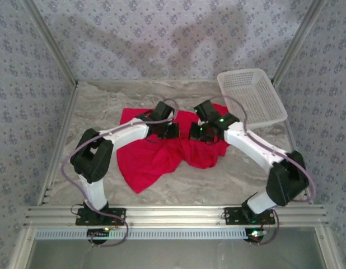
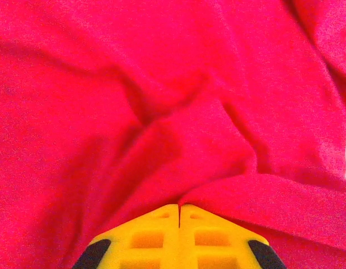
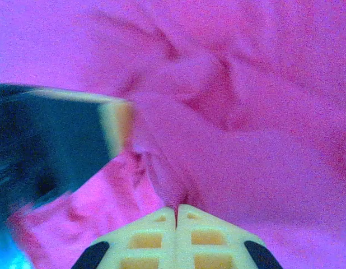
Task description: Fold the inside-out t-shirt
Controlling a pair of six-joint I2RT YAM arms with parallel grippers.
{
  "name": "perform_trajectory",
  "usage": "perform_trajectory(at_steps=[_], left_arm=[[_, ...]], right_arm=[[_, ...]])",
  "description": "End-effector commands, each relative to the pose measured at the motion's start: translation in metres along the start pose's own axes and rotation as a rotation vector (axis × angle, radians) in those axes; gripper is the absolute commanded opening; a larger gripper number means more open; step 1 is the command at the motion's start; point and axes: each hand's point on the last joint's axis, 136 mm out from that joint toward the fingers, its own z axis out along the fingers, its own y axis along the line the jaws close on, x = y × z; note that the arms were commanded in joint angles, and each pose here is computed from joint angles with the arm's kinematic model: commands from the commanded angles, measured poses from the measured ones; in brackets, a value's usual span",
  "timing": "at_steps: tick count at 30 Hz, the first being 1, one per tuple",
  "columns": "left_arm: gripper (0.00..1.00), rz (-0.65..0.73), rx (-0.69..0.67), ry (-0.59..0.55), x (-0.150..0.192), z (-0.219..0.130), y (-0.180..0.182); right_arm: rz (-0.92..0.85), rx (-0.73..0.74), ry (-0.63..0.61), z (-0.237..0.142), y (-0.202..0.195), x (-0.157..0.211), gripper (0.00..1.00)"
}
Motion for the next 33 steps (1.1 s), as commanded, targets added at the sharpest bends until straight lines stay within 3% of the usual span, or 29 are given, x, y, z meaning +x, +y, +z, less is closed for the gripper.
perform_trajectory(at_steps=[1,5,8,14,17,18,22,28,33], left_arm=[[0.00,-0.053,0.006,-0.043,-0.034,-0.002,0.011],[0.00,-0.099,-0.004,-0.069,-0.052,-0.006,0.027],[0.00,-0.116,-0.015,-0.069,-0.054,-0.007,0.036],[0.00,-0.128,-0.015,-0.064,-0.043,-0.008,0.041],[0.00,-0.138,-0.004,-0.073,-0.038,-0.013,0.040],[0.00,-0.139,0.005,-0.078,-0.037,-0.016,0.038],[0.00,-0.147,0.025,-0.096,-0.034,-0.030,0.034],[0.00,-0.171,0.068,-0.108,-0.028,-0.037,0.027],[0.00,-0.172,0.066,-0.125,-0.028,-0.046,0.026]], right_arm=[[-0.081,-0.119,-0.053,-0.064,0.020,-0.009,0.00],[-0.123,-0.260,-0.081,-0.088,0.025,-0.006,0.00],[-0.146,-0.303,-0.087,-0.082,0.009,0.016,0.00],[-0.016,-0.187,-0.007,-0.029,-0.051,0.059,0.00],[0.053,-0.132,0.018,-0.008,-0.064,0.062,0.00],[0.067,-0.133,0.019,-0.004,-0.062,0.060,0.04],[0.097,-0.144,0.008,0.012,-0.038,0.044,0.42],[0.117,-0.110,0.017,0.047,0.006,0.018,0.49],[0.211,-0.038,0.073,0.095,0.015,0.005,0.58]])
